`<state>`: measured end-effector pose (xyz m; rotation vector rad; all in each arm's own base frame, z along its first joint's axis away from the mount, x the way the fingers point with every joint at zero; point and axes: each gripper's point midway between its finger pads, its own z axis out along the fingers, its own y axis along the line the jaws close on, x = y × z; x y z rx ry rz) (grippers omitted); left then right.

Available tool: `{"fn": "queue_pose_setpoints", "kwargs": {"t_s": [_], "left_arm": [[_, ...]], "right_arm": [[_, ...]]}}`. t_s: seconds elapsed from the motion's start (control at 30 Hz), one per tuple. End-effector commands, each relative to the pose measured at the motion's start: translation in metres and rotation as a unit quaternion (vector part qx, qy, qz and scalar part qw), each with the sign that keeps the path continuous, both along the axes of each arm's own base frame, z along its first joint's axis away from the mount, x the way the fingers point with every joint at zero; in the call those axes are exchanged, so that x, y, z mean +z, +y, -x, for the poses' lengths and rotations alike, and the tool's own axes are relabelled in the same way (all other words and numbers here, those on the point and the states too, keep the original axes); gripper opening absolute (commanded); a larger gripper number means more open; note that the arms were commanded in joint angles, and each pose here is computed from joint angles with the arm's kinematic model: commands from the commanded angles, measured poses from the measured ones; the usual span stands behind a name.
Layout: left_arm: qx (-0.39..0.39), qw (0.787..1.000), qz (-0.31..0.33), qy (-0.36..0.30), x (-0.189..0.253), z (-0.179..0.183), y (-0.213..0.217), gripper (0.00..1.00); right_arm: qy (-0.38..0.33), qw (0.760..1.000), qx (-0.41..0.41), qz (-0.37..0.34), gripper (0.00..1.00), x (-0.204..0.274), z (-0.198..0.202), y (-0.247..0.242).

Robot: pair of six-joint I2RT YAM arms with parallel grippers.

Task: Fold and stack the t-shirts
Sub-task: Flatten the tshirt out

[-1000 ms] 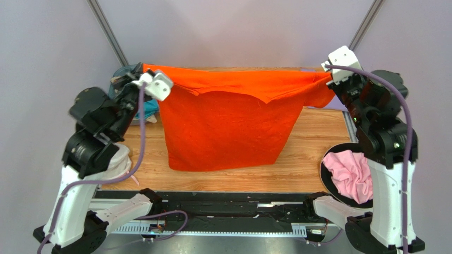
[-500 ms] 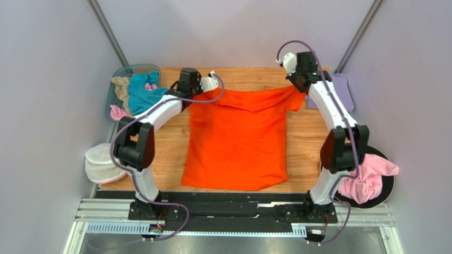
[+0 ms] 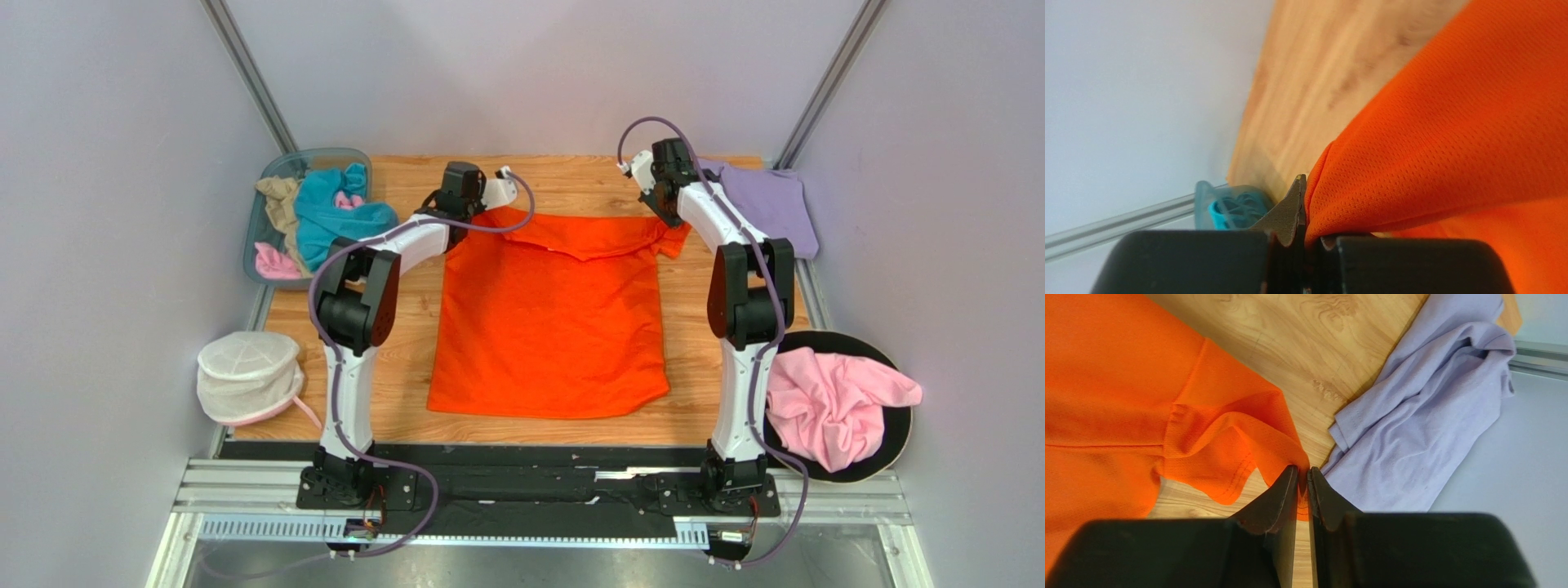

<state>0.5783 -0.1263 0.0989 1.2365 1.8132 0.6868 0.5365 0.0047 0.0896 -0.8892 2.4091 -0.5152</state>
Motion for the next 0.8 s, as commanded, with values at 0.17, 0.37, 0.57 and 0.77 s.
{"fn": "queue_pose_setpoints", "kwargs": {"t_s": [0.17,0.37,0.57,0.77], "left_arm": [[0.061,0.991,0.006,-0.122,0.063,-0.050,0.004,0.00],[0.068,0.990,-0.001,-0.120,0.062,-0.059,0.005,0.00],[0.076,0.990,-0.022,-0.119,0.052,-0.059,0.010,0.43],[0.110,0.982,-0.031,-0.147,0.065,-0.059,0.021,0.70]], "right_arm": [[-0.097,0.995,-0.023,0.005,0.04,0.046,-0.043,0.005],[-0.096,0.995,-0.028,0.013,0.15,0.042,-0.051,0.003],[-0.092,0.995,-0.029,0.017,0.34,0.032,-0.049,0.006],[-0.089,0.995,-0.034,0.019,0.38,0.032,-0.042,0.008]]}}
